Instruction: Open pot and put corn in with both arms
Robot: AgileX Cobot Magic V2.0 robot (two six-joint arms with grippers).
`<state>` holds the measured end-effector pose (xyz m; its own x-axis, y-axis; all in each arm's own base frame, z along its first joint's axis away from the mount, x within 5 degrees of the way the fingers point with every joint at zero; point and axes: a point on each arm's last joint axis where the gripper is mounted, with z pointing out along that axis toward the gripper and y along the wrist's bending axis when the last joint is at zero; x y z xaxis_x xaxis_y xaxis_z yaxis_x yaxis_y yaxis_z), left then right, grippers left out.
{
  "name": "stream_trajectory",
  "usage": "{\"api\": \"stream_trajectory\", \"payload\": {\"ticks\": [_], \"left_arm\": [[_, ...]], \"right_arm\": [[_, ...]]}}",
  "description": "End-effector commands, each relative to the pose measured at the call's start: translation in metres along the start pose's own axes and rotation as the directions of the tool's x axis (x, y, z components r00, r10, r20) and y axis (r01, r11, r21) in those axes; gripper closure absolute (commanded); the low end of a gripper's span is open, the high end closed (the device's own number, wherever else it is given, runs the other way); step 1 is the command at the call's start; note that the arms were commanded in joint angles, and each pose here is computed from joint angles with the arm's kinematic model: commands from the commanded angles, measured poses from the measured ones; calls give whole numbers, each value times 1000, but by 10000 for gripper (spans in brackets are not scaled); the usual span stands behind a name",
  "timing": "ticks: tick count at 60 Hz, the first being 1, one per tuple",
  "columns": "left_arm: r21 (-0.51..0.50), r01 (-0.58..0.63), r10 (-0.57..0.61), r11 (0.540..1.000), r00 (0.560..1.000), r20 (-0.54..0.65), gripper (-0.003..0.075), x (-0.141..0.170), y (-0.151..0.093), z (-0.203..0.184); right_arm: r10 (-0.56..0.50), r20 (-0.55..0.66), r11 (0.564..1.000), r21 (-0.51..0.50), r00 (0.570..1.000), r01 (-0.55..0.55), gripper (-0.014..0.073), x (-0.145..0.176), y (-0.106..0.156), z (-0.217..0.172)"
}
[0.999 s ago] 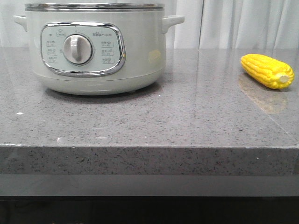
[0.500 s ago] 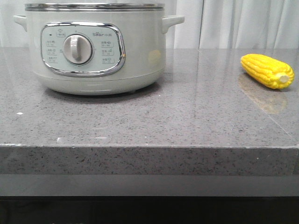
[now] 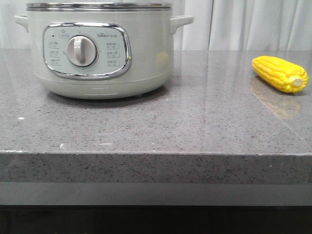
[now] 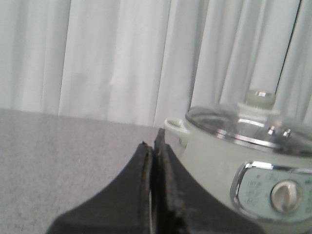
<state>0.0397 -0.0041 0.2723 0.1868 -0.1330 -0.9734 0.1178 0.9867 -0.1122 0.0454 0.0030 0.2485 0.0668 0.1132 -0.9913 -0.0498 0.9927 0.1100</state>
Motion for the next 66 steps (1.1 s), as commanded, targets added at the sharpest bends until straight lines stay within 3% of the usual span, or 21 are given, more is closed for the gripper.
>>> {"api": "stream_trajectory", "payload": {"ticks": [1, 8, 26, 42, 60, 66], "left_arm": [[22, 15, -17, 1000, 994, 106, 741, -43, -5, -5], [24, 10, -12, 1000, 998, 68, 741, -75, -10, -4], [8, 8, -6, 1000, 977, -215, 741, -121, -17, 33], [-2, 8, -8, 1000, 955, -296, 741, -115, -16, 56], [-6, 8, -9, 1000, 945, -327, 741, -111, -16, 64], [-8, -1, -2, 1000, 945, -327, 739, -111, -15, 64]], "right_arm": [[-13, 95, 1000, -5, 995, 13, 644, -42, 5, -8], [-31, 78, 999, -8, 996, 32, 644, -73, 9, -9], [-42, -7, 999, -13, 999, 42, 644, -135, 16, 12], [-39, -163, 999, -8, 986, 38, 644, -122, 15, 35], [-37, -248, 999, -6, 968, 37, 641, -106, 13, 39], [-37, -262, 999, -6, 964, 37, 585, -105, 13, 39]]}}
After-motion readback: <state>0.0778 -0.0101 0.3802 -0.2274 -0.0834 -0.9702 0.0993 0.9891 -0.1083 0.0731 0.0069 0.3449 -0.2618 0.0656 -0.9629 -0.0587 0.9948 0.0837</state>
